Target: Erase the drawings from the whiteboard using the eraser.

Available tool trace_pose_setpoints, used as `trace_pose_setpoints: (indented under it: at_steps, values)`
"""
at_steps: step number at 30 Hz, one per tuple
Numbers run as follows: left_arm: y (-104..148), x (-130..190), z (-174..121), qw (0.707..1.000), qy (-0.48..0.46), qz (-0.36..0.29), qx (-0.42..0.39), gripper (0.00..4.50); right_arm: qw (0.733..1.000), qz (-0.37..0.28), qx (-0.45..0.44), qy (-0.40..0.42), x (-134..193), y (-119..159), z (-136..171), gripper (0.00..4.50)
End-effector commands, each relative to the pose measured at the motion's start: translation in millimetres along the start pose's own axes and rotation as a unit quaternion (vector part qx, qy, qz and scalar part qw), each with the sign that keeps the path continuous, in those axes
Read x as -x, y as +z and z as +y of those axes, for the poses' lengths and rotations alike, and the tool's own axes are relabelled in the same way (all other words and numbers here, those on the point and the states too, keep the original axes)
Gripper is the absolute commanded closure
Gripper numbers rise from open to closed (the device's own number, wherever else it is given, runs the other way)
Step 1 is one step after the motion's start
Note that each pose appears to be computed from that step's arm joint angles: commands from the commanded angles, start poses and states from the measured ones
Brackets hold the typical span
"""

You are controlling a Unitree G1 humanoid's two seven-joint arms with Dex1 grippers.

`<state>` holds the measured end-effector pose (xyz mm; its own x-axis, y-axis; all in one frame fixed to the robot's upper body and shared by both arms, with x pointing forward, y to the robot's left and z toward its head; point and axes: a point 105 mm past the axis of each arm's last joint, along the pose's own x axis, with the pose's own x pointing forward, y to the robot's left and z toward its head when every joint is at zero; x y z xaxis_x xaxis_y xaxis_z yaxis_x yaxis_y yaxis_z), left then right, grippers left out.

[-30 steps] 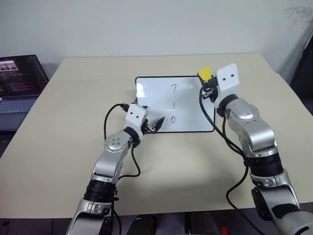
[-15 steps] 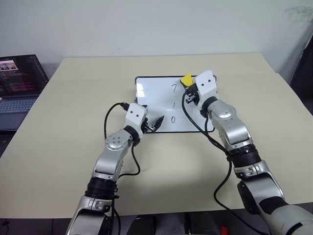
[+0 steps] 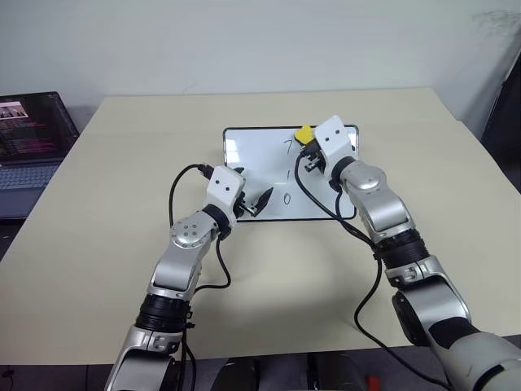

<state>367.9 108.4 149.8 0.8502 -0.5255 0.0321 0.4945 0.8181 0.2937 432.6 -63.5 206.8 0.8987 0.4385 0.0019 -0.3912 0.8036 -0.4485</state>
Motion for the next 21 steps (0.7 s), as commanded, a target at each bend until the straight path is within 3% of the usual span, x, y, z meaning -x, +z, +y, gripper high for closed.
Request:
trace_pose_setpoints:
  at_steps: [1,12,21]
  values:
    - [24,0,0,0.999,0.003,-0.038,-0.015,0.00,1.000,-0.022,0.012,0.008,-6,19,1,3.45]
    - [31,1,1,0.999,0.015,-0.047,-0.012,0.00,1.000,-0.005,0.013,0.028,-18,22,9,3.45]
    - [31,6,9,0.998,0.037,-0.047,-0.012,0.00,0.995,0.022,0.020,0.094,-10,1,44,3.45]
